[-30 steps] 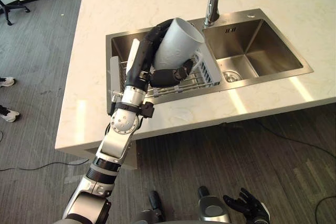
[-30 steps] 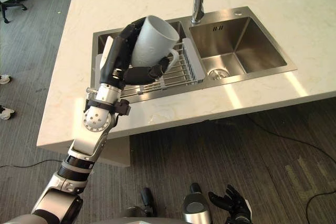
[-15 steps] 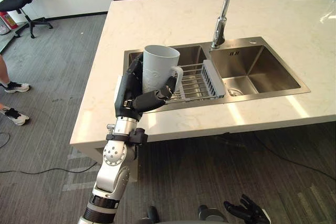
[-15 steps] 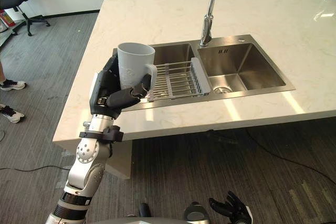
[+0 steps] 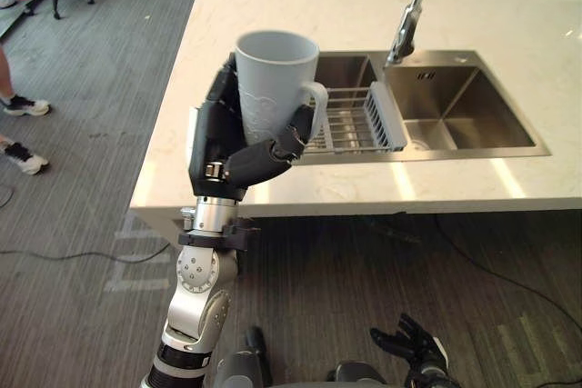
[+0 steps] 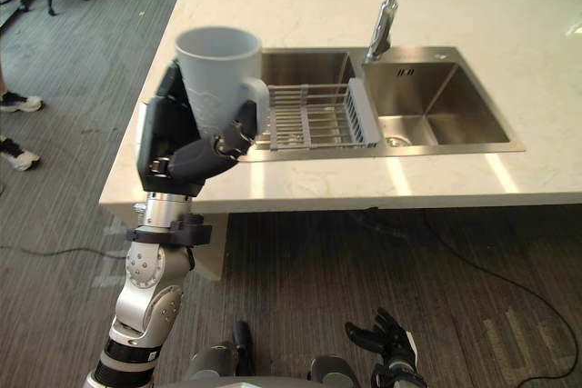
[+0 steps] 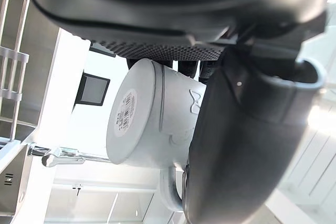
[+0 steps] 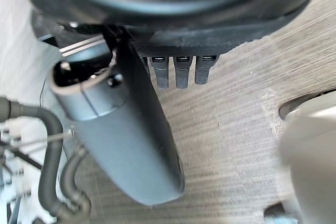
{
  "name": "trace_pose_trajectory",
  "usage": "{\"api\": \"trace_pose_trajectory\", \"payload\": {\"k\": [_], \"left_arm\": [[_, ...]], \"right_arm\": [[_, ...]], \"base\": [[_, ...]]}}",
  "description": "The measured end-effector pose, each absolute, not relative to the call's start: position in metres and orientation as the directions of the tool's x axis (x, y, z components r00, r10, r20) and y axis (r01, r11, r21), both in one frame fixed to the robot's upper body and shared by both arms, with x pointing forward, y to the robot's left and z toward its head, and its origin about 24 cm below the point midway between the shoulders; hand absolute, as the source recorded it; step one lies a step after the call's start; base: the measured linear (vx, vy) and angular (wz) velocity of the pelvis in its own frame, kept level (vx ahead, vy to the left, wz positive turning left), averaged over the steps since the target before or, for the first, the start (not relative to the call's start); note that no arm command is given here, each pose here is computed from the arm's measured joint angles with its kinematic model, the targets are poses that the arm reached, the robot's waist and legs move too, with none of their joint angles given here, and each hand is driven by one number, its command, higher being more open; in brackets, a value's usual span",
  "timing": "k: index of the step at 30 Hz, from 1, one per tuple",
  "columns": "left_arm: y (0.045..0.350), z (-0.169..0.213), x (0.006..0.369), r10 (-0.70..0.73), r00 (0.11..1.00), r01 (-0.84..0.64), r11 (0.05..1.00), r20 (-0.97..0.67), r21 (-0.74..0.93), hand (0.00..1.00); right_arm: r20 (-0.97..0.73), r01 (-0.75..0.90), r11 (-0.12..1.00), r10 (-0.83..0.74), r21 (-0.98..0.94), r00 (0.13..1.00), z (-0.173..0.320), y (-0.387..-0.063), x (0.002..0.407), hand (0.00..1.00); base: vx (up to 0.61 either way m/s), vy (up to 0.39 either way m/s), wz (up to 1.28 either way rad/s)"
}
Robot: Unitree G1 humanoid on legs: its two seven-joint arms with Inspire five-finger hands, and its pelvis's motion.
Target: Walk over to the sink, pick up the cup, carry it to the dishwasher, place the cup inside the dishwasher, then close the dishwasher door
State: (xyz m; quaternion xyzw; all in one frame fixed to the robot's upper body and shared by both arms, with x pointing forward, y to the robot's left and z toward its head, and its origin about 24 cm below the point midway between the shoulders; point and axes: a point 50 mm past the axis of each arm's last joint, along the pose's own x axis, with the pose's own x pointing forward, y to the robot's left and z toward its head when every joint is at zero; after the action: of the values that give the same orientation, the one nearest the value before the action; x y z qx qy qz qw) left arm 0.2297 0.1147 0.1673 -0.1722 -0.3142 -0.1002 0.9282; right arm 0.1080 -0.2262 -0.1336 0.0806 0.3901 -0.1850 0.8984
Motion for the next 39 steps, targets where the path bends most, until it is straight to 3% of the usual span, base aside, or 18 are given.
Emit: {"api": "trace_pose_trajectory", "payload": {"k": [13, 25, 30, 39], "left_arm": [[0.086, 0.163, 0.231, -0.205, 0.771, 0.411, 0.884, 0.603, -0.224, 0.30], [0.116, 0.140, 0.239, -0.119, 0.851, 0.261, 0.941, 0.511, -0.216, 0.30], [0.124, 0.127, 0.233, -0.089, 0.882, 0.215, 0.950, 0.463, -0.227, 0.30], [0.140, 0.125, 0.225, -0.008, 0.891, 0.138, 0.957, 0.453, -0.256, 0.30]], "right_arm": [[-0.705, 0.452, 0.892, -0.330, -0.015, 0.628, -0.129, -0.230, 0.101, 0.90], [-0.721, 0.415, 0.909, -0.306, -0.028, 0.621, -0.133, -0.225, 0.099, 0.90], [-0.754, 0.397, 0.914, -0.317, -0.081, 0.575, -0.136, -0.232, 0.081, 0.90], [-0.669, 0.362, 0.919, -0.367, -0.154, 0.646, -0.119, -0.253, 0.099, 0.90]], "base": [[-0.19, 0.027, 0.51], [-0.03, 0.103, 0.06], [-0.02, -0.066, 0.67], [-0.01, -0.075, 1.02]]}}
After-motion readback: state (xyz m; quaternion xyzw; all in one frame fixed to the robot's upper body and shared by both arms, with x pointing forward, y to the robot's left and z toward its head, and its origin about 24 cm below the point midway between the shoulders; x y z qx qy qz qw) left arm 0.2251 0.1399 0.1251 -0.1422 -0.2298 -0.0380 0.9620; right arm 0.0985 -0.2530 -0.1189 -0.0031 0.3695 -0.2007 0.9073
